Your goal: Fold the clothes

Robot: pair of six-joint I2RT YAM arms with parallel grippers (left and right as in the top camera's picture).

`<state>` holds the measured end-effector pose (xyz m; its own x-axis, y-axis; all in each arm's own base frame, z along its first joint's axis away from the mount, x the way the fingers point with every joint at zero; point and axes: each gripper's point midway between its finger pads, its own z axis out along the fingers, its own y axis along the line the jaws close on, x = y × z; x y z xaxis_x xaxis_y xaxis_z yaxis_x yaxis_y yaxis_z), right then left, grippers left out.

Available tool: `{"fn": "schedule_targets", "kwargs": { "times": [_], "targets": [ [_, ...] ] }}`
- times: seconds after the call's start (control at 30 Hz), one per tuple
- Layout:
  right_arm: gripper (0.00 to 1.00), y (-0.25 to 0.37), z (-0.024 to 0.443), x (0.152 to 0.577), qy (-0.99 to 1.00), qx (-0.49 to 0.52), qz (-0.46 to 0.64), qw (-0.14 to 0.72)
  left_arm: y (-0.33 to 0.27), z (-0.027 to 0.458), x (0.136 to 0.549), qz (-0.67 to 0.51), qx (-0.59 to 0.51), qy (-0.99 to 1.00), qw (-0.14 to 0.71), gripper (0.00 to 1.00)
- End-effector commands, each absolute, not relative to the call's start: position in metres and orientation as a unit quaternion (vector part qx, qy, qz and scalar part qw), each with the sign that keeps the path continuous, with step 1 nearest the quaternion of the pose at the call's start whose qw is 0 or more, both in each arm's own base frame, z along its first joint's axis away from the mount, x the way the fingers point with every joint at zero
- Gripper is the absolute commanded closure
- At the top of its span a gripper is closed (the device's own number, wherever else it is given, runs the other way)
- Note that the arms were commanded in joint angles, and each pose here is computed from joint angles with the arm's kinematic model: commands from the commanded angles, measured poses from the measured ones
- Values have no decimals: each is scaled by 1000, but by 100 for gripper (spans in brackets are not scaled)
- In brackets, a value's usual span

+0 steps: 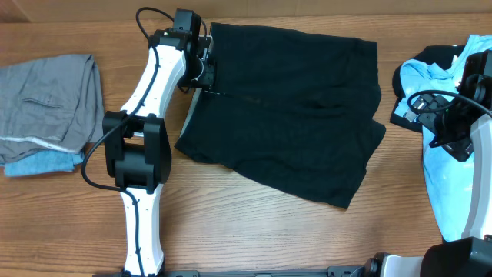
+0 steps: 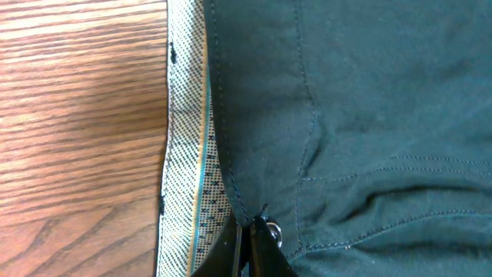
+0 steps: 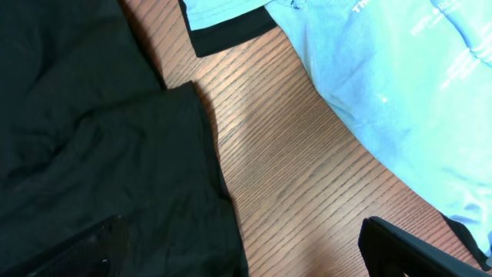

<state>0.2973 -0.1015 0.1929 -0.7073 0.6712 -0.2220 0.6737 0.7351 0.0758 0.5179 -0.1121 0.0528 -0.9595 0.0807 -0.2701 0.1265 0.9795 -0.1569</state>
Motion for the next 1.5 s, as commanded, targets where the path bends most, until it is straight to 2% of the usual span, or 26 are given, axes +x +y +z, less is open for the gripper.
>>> {"fn": "schedule_targets", "kwargs": {
  "times": [0.0, 0.47, 0.53, 0.63, 0.67, 0.7, 0.73, 0.77, 0.83, 0.87, 0.93, 0.97, 1.03, 1.07, 1.17, 1.47],
  "targets": [
    [0, -106, 196, 300, 922, 365, -10, 126, -83, 57, 527, -30, -13, 989, 146, 96],
    [0, -106, 196, 300, 922, 365, -11, 126, -51, 48, 521, 66, -24, 988, 141, 94],
    [0, -106, 196, 300, 922, 365, -10, 126, -47, 47, 520, 76, -25, 987, 139, 77],
    [0, -106, 196, 300, 922, 365, -11, 126, -44, 47, 519, 86, -26, 986, 138, 60],
    [0, -106, 196, 300, 922, 365, -10, 126, -40, 48, 519, 96, -27, 985, 139, 43],
    [0, -106, 196, 300, 922, 365, -11, 126, -35, 49, 519, 111, -28, 984, 140, 35],
    [0, -106, 196, 300, 922, 365, -11, 126, -31, 50, 519, 123, -27, 982, 140, 20],
    [0, -106, 196, 300, 922, 365, -11, 126, -31, 51, 519, 126, -12, 982, 140, 0],
    [0, -106, 196, 300, 922, 365, -11, 126, -35, 53, 517, 117, 1, 984, 134, 1],
    [0, -106, 196, 300, 922, 365, -10, 126, -41, 55, 515, 97, 12, 987, 129, 5],
    [0, -106, 196, 300, 922, 365, -11, 126, -64, 54, 510, 31, 36, 992, 117, 22],
    [0, -106, 196, 300, 922, 365, -11, 126, -75, 53, 506, -6, 48, 993, 109, 48],
    [0, -106, 196, 300, 922, 365, -11, 126, -93, 54, 501, -75, 53, 991, 98, 82],
    [0, -106, 196, 300, 922, 365, -11, 125, -99, 55, 500, -101, 53, 989, 95, 85],
    [0, -106, 196, 300, 922, 365, -11, 126, -108, 58, 497, -156, 47, 983, 86, 84],
    [0, -106, 196, 300, 922, 365, -10, 126, -103, 10, 468, -154, 38, 987, 36, 83]
  ]
}}
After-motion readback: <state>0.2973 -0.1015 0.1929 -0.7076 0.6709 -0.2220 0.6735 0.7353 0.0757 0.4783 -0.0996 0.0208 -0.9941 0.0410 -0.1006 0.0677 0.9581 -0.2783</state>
